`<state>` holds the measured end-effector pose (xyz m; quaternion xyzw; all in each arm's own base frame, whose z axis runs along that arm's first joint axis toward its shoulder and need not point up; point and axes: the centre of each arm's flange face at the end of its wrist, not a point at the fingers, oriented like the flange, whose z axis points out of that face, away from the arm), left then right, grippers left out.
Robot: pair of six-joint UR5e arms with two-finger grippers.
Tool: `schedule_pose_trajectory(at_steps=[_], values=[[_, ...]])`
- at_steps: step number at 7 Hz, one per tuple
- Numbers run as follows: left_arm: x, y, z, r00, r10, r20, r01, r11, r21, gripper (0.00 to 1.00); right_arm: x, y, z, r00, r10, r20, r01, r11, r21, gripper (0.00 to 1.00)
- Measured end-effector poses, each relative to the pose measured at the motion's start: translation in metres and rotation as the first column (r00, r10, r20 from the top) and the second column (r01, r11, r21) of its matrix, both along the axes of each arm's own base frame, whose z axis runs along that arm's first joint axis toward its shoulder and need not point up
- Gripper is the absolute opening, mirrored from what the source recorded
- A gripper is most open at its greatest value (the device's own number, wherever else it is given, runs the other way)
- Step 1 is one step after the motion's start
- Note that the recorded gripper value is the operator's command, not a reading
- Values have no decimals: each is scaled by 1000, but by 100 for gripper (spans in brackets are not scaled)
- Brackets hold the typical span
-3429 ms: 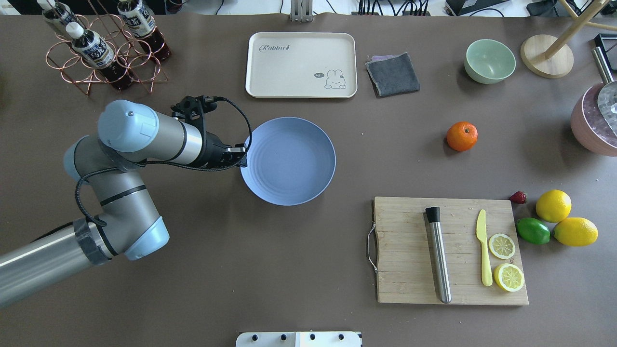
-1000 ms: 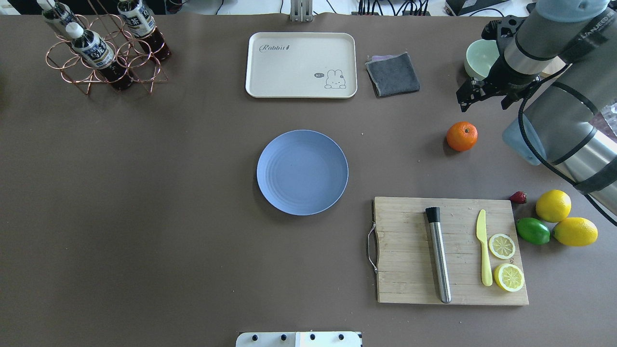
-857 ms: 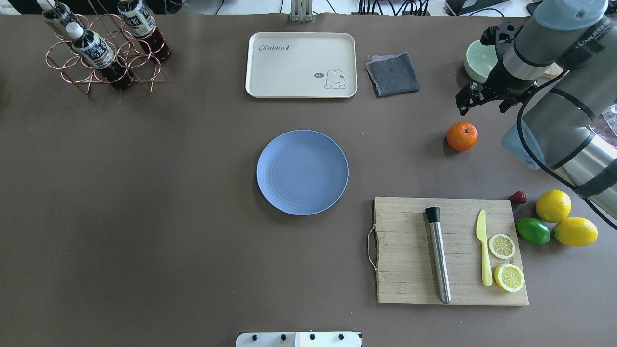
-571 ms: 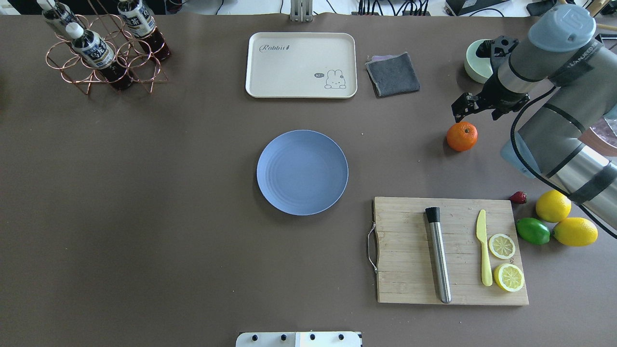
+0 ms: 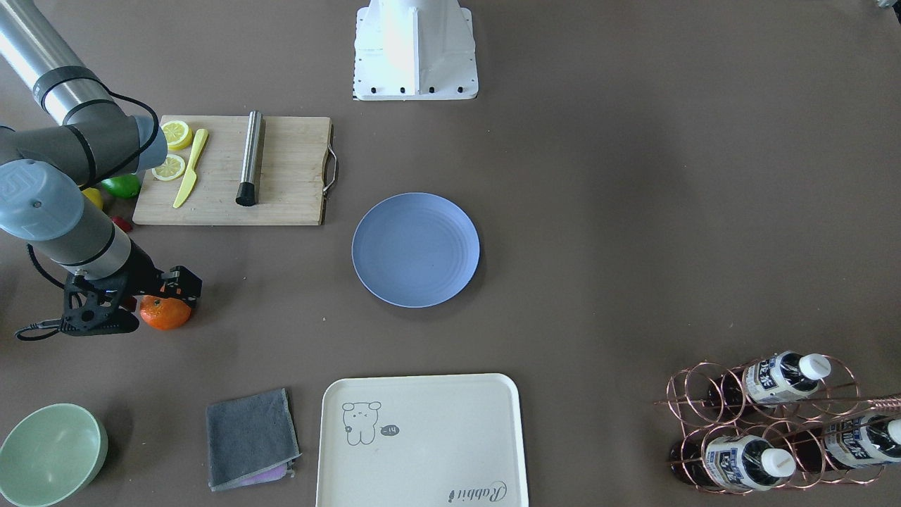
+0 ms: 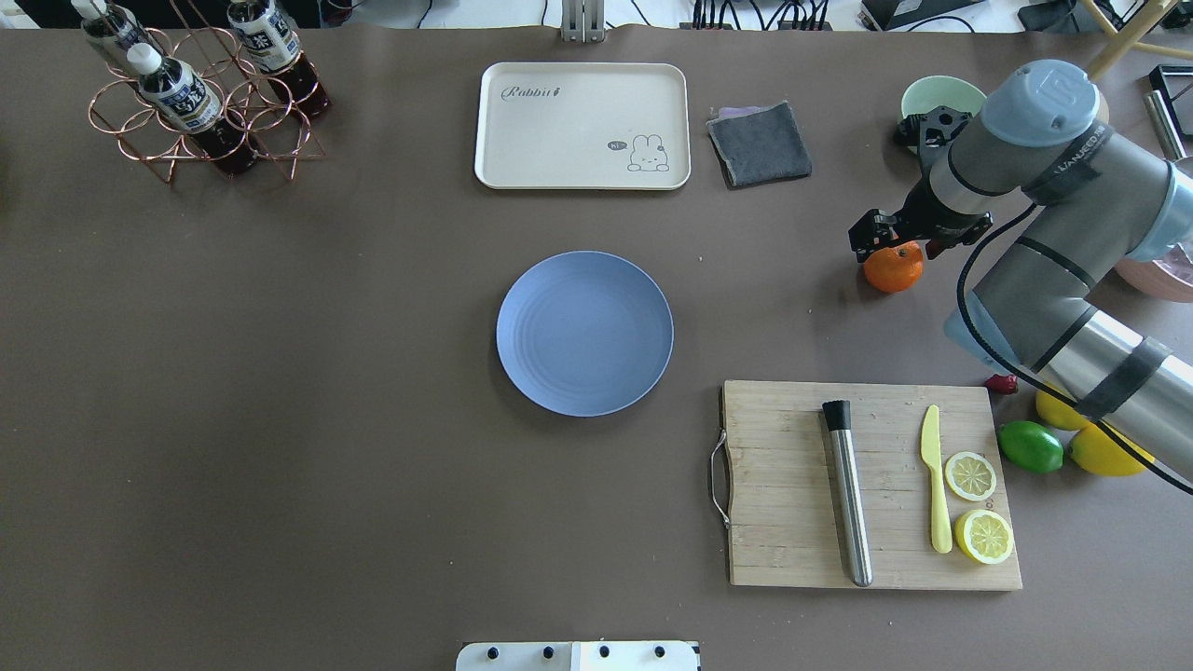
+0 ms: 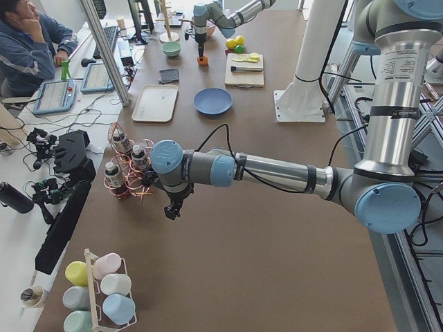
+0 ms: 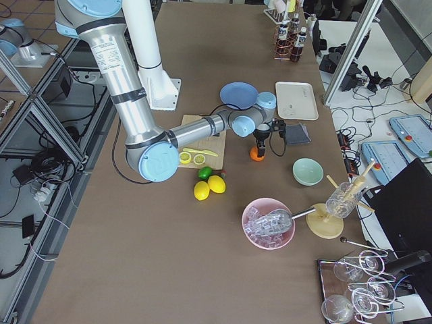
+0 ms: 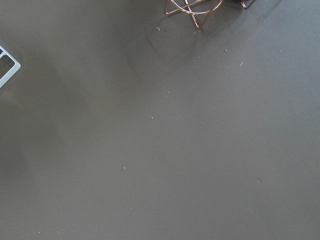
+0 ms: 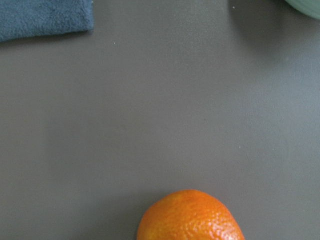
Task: Pick orange to plate
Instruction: 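Lower the right gripper onto the orange and close on it, then carry the orange with the right gripper over the blue plate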
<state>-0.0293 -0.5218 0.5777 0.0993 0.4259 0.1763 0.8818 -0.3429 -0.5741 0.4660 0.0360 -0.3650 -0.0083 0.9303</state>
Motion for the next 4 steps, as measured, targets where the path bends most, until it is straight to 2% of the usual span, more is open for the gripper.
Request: schedule_pose_trajectory(at_steps=[2,3,4], values=[[0,0,0,1000,1,-2,-1,1000,0,98,-9,-1,5,1000,1,-25,-1,1000,6,96],[0,0,0,1000,1,-2,-1,1000,0,98,-13,0,7,1000,-3,-29,3,1000,6,84],[1,0,0,1000,2,-2,-2,1000,0,98,-16,3,9,999,-7,-32,8,1000,7,35]])
